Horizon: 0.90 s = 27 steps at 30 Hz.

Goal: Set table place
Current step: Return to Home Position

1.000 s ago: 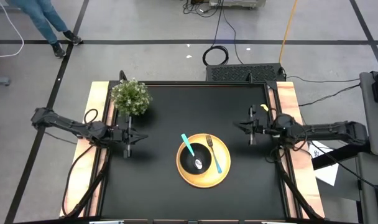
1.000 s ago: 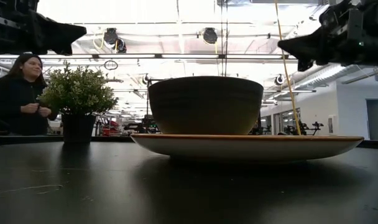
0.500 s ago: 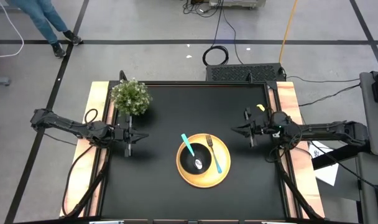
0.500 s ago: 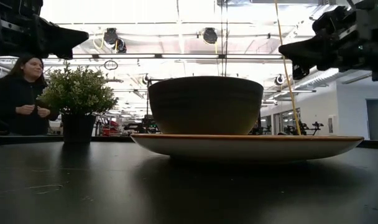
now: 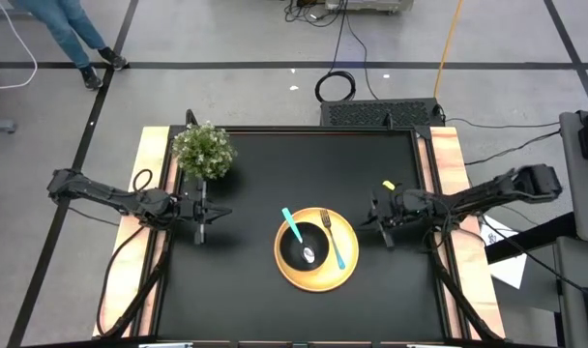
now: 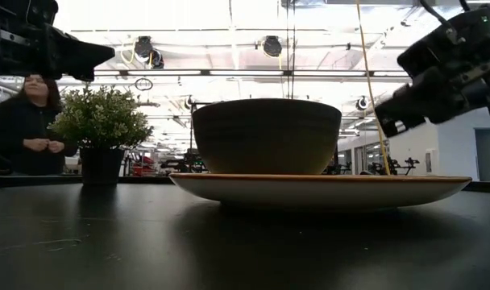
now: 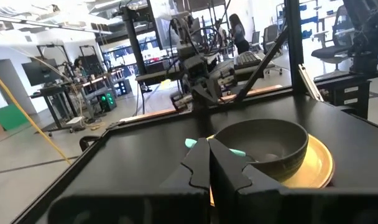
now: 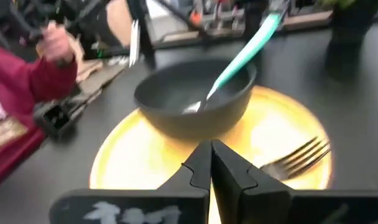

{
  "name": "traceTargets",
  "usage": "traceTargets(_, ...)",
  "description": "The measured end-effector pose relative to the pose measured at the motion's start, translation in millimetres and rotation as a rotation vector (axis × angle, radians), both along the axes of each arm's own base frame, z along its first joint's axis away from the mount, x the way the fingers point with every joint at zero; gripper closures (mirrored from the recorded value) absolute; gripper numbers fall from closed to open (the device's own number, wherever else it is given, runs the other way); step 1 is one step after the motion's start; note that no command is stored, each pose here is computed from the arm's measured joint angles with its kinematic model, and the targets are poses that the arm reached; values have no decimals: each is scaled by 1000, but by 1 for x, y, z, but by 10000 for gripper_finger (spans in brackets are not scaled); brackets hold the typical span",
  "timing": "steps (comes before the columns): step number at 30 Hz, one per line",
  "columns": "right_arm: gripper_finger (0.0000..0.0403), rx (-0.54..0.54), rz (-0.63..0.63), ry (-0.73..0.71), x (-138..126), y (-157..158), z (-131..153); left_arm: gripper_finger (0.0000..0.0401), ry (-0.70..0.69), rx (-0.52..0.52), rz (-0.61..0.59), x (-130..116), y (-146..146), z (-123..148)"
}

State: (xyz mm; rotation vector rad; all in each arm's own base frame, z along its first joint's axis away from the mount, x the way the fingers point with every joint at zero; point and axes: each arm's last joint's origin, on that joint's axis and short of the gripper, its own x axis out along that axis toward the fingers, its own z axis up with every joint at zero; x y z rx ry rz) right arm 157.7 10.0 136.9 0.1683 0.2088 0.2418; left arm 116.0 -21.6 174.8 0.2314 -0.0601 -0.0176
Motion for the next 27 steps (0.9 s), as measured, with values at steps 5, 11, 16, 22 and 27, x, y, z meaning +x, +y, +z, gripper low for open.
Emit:
traceTargets(5,403,-30,-19,79,4,5,-11,401,1,-12,-1,0,0,0)
traceTargets(11,403,-54,-21,52,8,6,-8,401,12,-18,-1,0,0,-1)
traceTargets(16,403,-70,8,17,8,7,-5,401,11,-1,0,0,0,-1)
traceTargets(22,403,-111,-26,-119,7,1,12,401,-17,4,8,0,0,2)
traceTargets(27,403,-92,-77,-126,2,-7,17,401,-13,5,9,0,0,1)
